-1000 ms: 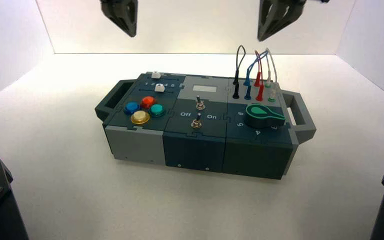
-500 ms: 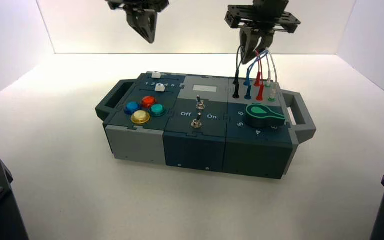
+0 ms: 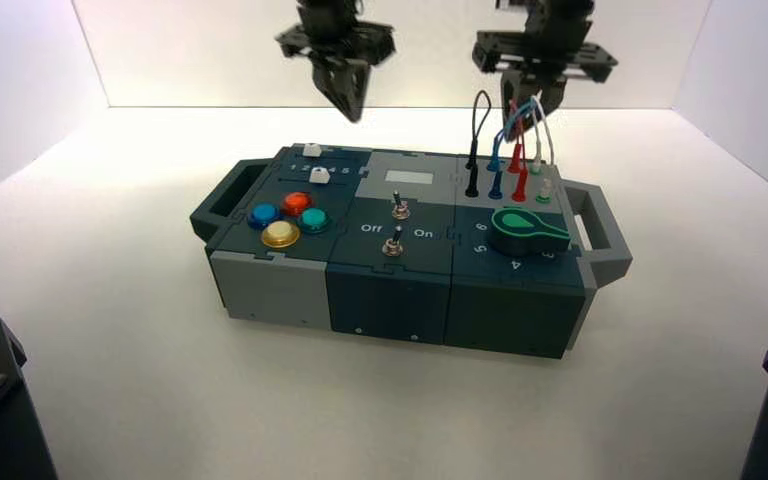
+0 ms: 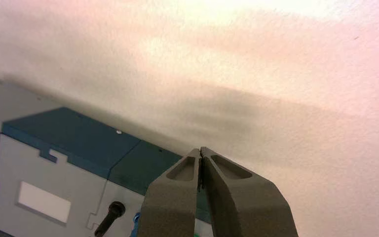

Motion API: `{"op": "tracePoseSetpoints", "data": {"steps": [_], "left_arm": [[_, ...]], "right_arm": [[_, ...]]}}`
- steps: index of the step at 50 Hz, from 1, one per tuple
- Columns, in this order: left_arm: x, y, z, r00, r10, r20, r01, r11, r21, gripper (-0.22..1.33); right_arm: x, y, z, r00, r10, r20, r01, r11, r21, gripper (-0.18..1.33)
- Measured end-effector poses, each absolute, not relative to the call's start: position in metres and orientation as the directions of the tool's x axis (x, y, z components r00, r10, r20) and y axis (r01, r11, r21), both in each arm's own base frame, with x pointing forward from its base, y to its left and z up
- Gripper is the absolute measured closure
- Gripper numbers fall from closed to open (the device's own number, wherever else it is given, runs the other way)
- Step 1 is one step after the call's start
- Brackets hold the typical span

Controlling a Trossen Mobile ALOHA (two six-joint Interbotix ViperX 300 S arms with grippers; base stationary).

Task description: Move the box closer.

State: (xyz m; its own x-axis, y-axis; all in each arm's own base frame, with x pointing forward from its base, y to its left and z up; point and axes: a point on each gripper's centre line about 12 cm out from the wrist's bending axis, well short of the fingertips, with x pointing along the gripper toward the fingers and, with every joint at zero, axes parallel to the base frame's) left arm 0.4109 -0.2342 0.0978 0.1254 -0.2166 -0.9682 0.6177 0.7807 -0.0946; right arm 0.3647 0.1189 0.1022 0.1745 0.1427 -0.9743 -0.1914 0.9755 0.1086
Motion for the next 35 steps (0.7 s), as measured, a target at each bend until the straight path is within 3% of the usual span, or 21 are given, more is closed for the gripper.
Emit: {"op": "tracePoseSetpoints", "data": {"steps": [15,35], "left_arm": [[0.407,-0.228,0.082,0.066,-0.188,-0.98,0.62,0.777,-0.108,1.27],[0.386,-0.217,0.06,-0.035,-0.14,-0.99,0.622,0.772,-0.131,1.27]], "right_arm": [[0.361,0.119,0.077,0.114,0.126,-0.986,-0.188,0.977,0.103,1.29],[0.355,0.125,0.071,0.098,0.123,-0.988,-0.203,0.974,0.101,1.29]]}}
